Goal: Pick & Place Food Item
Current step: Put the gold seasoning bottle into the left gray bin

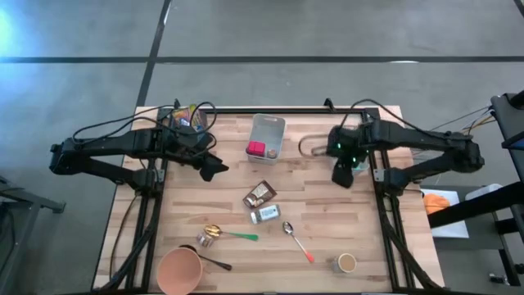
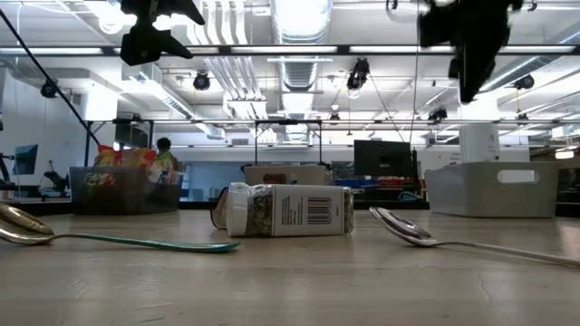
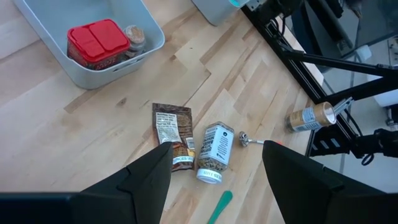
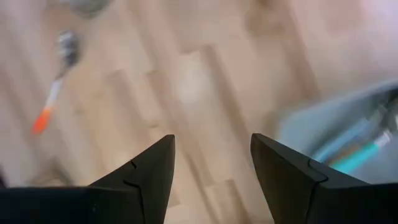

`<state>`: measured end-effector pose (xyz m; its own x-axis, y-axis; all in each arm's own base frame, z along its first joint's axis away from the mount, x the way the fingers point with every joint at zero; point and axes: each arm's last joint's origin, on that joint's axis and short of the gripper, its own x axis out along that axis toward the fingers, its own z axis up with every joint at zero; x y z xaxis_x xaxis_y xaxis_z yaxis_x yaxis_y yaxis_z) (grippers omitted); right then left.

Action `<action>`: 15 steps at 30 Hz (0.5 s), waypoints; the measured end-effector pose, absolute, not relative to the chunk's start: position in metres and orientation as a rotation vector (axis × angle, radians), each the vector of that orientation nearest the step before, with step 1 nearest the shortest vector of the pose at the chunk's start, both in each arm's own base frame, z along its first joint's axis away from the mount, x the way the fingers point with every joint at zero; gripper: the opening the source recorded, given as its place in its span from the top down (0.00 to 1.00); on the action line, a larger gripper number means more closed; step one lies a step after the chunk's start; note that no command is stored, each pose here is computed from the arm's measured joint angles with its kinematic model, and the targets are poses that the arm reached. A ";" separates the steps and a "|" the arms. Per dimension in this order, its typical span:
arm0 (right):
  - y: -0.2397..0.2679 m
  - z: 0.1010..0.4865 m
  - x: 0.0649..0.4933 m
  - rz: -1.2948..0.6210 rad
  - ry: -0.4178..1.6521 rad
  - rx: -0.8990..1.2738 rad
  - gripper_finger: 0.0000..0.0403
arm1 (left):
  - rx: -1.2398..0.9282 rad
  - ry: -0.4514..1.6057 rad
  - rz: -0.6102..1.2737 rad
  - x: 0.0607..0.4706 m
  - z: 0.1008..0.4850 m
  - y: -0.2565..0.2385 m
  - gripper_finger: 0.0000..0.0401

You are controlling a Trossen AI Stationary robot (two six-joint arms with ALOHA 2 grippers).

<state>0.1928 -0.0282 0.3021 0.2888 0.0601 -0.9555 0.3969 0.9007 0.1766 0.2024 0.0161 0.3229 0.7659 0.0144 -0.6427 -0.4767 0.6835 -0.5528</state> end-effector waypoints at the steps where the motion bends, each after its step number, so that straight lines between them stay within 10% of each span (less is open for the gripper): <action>1: -0.020 0.307 0.195 -0.199 1.264 0.397 0.48 | -0.779 0.653 0.299 0.202 0.323 0.016 0.37; 15: 0.063 0.321 0.196 -0.069 1.218 0.465 0.48 | -0.772 0.657 0.297 0.202 0.323 0.016 0.37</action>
<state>0.1962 0.0634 0.3207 0.3561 0.1939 -0.9141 0.2965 0.9042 0.3074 0.2021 0.0162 0.3226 0.7634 0.0140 -0.6458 -0.4759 0.6882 -0.5476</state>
